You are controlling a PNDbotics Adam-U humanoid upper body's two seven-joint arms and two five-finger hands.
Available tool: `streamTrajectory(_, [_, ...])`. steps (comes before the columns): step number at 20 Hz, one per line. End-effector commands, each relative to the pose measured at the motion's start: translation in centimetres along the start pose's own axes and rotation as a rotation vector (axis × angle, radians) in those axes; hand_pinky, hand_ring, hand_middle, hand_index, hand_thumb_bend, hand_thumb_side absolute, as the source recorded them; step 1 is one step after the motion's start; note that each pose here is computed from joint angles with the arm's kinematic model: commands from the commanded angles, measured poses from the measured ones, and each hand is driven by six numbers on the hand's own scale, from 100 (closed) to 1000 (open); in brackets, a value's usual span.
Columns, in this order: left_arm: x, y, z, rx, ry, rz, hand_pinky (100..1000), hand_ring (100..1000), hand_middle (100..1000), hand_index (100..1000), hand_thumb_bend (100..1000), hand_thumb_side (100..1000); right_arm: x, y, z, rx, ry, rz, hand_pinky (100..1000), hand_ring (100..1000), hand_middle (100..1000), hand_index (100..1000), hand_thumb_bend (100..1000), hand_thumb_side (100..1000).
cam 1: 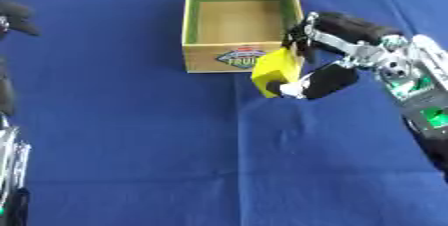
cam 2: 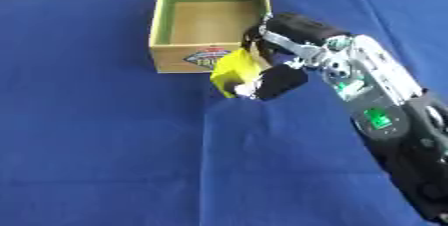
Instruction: Pick up objects on the table and place them in the box.
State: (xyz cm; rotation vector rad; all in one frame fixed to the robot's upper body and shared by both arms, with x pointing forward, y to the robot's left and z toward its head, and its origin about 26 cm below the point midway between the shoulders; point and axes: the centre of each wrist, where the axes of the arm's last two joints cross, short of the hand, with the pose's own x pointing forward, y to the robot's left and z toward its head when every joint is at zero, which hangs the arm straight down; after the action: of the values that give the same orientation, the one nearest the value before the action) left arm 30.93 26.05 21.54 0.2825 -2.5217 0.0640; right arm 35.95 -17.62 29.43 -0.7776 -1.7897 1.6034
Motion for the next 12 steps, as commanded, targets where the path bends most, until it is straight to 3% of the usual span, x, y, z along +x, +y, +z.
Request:
streamTrajectory(1, [0.7, 0.1, -0.5, -0.007, -0.031, -0.008, 420, 519, 561, 731, 100, 1000, 0.3, -2.9, 1.3, -0.103, -0.004, 0.013, 580, 619, 257, 421, 437, 593])
streamTrajectory(7, [0.6, 0.1, -0.5, -0.012, -0.028, -0.004, 420, 519, 561, 732, 100, 1000, -0.1, -6.6, 1.4, -0.266, 0.049, 0.012, 577, 616, 253, 417, 450, 632])
streamTrajectory(12, [0.7, -0.1, -0.5, -0.015, -0.028, 0.003, 419, 518, 561, 732, 100, 1000, -1.5, -8.3, 0.3, -0.352, 0.125, 0.004, 580, 619, 247, 413, 470, 643])
